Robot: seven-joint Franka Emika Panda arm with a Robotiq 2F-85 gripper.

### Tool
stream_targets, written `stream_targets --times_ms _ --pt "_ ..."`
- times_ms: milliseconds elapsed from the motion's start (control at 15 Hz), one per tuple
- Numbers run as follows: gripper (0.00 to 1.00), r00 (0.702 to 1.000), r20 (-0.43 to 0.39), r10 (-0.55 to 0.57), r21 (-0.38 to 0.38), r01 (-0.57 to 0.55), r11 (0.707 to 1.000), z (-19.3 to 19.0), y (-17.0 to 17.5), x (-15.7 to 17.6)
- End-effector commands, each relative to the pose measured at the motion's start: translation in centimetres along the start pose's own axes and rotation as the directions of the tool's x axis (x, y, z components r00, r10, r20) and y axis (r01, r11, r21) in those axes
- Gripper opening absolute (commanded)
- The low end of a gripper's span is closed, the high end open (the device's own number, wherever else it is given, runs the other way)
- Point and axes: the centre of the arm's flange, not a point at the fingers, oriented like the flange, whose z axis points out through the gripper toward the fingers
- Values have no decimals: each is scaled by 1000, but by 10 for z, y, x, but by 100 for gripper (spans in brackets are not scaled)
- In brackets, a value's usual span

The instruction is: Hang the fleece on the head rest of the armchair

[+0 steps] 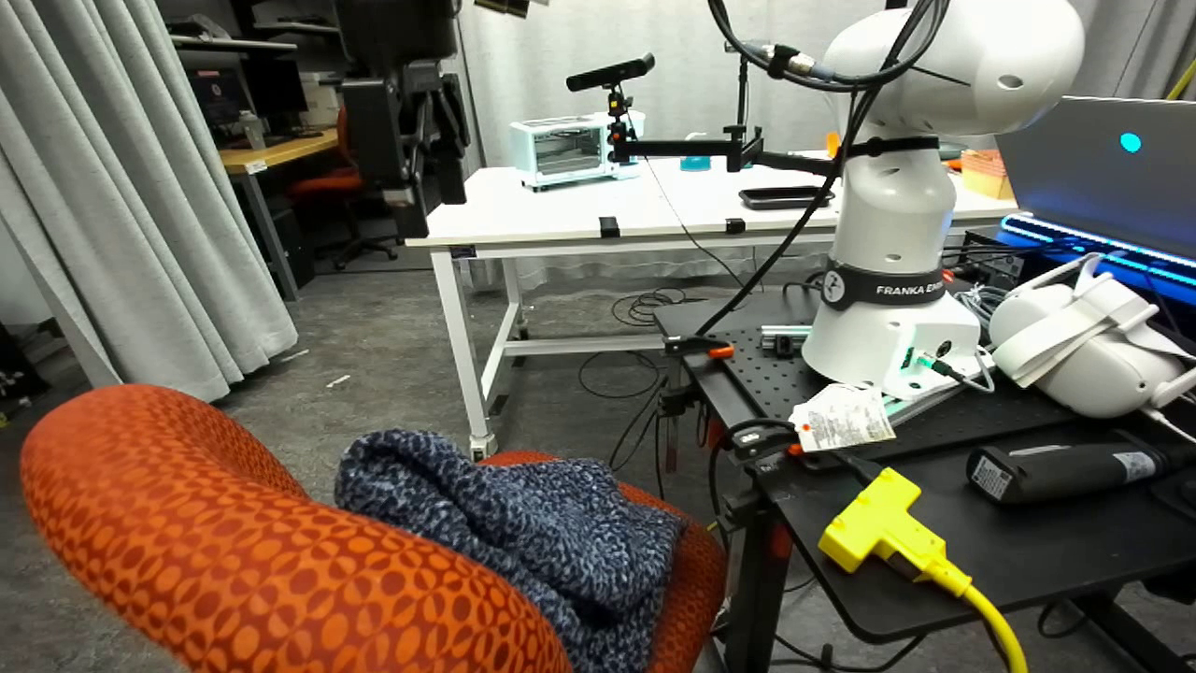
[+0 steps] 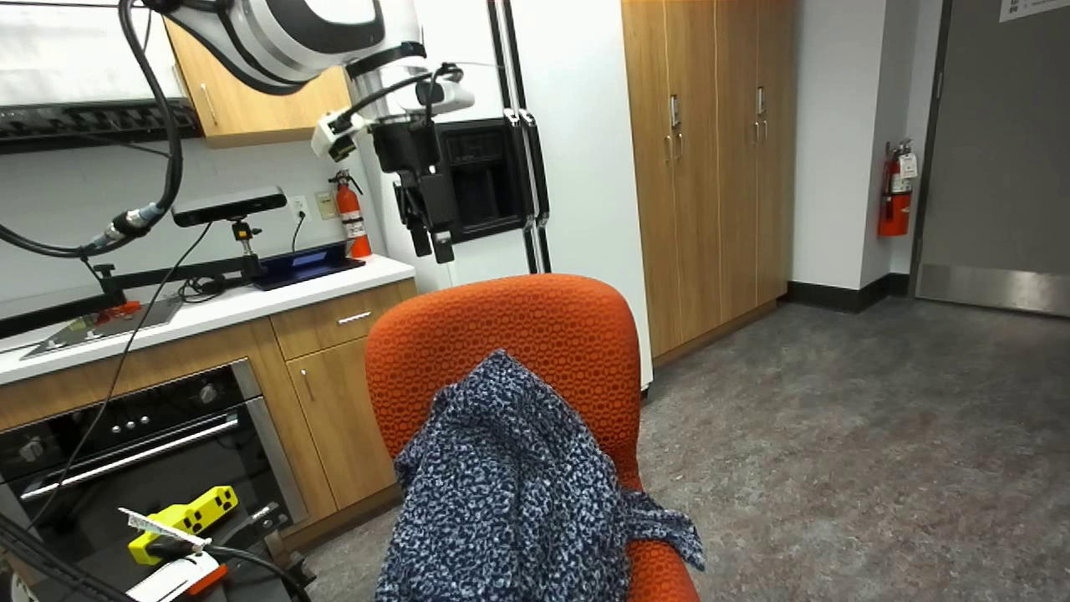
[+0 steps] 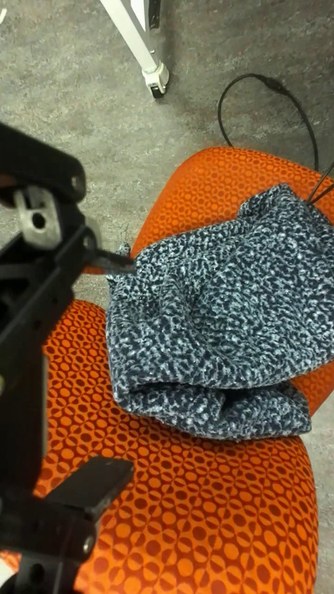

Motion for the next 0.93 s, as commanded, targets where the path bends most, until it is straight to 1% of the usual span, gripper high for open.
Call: stream_targets --times_ms 0,200,400,533,600,733,800,867 --pt "100 1000 -17 0 23 0 1000 41 -3 35" --pt "100 1000 -1 -16 38 16 999 81 -13 48" --pt "100 998 26 -61 30 60 998 118 -32 55" --pt "100 996 46 -74 43 72 997 136 -48 62" --pt "100 995 56 -79 41 77 996 144 -53 64" --pt "100 991 77 -105 14 104 994 156 -61 65" --pt "100 994 75 -74 25 73 997 148 -50 49" --pt "100 993 82 -80 24 79 997 154 -55 51"
